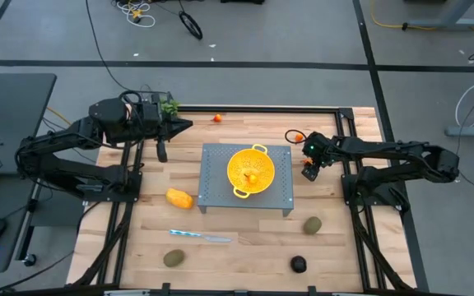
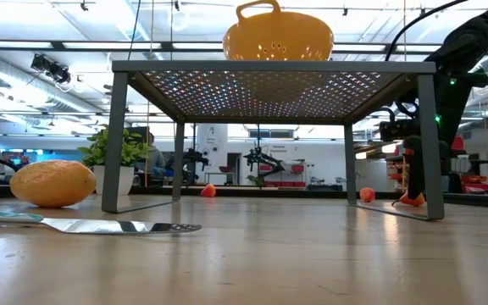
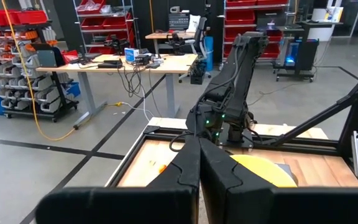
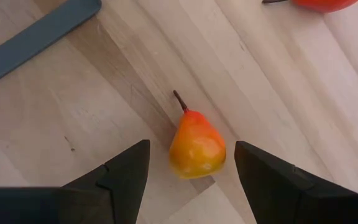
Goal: Pick & Place Fruit
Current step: Put the right bottom pear into the strainer bowl on the shelf
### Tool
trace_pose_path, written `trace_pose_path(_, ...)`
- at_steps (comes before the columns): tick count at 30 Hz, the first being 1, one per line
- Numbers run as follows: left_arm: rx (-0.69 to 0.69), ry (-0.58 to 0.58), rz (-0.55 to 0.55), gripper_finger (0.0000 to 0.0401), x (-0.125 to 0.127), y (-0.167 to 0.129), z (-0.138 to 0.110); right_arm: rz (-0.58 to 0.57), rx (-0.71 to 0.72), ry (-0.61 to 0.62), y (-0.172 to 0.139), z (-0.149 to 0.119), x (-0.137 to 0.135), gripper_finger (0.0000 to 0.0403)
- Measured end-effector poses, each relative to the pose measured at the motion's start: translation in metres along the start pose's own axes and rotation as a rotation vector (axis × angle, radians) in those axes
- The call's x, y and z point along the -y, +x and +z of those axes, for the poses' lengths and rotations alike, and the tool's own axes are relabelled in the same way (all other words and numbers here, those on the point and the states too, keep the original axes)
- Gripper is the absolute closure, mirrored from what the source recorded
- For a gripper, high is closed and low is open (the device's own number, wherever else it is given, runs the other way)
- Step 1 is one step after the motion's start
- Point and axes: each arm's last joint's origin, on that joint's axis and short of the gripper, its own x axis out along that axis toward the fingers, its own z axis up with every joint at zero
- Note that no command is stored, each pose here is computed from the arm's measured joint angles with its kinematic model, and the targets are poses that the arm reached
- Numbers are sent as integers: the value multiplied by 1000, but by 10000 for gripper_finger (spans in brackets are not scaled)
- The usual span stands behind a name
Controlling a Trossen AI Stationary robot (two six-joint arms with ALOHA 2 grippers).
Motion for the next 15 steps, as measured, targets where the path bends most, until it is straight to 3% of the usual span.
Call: trace_pose_path(15, 0, 0, 0, 397, 0, 0, 0, -1, 0, 2, 0, 0, 0, 216)
